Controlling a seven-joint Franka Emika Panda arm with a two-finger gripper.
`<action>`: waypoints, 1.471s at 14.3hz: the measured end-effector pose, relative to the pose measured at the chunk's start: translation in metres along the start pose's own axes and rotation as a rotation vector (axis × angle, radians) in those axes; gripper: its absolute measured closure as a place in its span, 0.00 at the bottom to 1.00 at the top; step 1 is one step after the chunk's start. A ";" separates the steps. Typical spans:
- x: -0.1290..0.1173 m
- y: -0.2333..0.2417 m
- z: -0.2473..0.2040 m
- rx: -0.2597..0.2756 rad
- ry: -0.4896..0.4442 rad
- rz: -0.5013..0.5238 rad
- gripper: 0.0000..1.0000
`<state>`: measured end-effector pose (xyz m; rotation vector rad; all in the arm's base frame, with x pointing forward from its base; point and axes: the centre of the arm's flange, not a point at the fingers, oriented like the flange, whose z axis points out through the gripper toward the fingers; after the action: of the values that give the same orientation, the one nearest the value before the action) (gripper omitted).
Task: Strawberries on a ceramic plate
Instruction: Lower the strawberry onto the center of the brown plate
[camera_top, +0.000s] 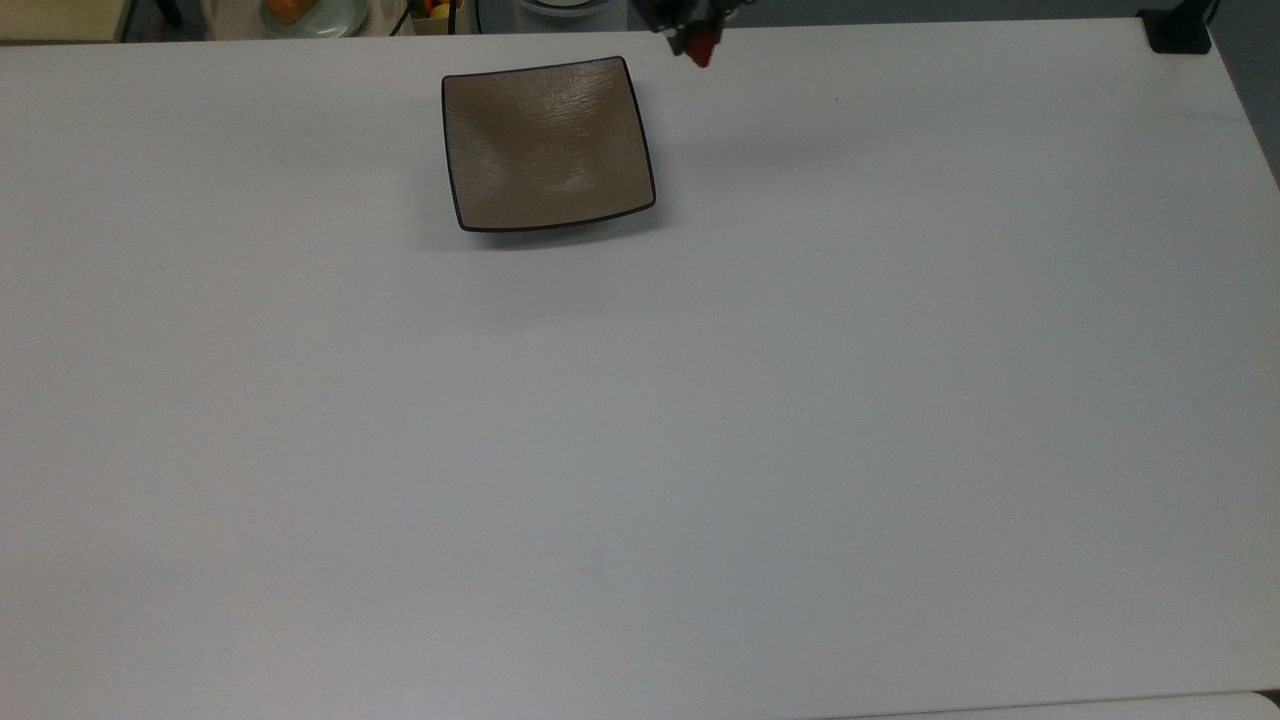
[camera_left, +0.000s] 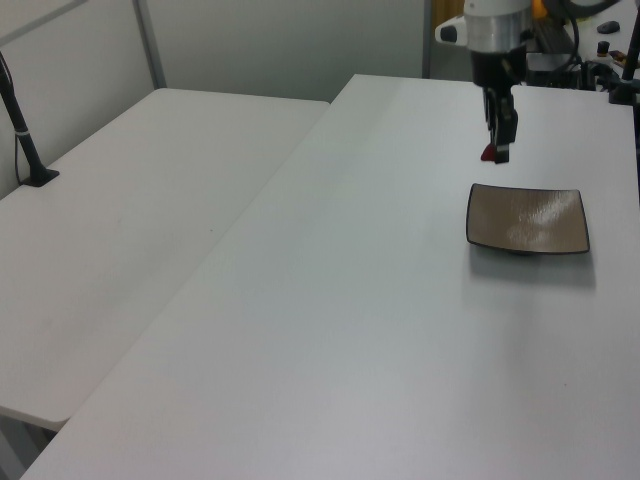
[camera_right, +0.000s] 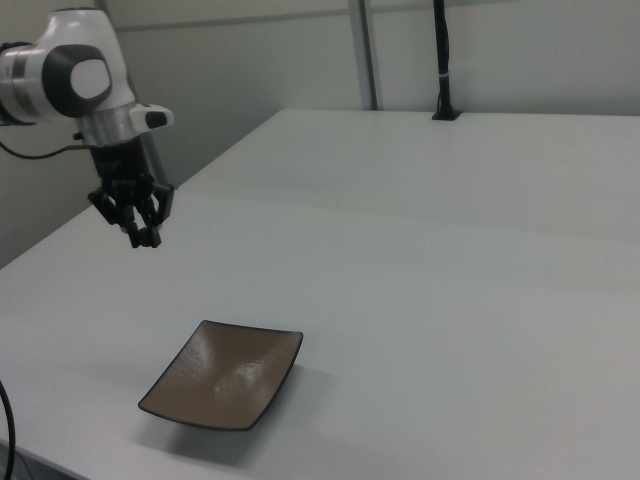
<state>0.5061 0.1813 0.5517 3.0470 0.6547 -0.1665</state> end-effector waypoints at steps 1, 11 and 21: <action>-0.003 0.013 -0.001 0.004 -0.002 0.023 0.68; -0.030 0.125 0.034 0.049 -0.076 0.176 0.68; -0.033 0.131 0.139 0.082 -0.219 0.186 0.68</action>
<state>0.5161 0.0428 0.4164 3.0806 0.3576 -0.5253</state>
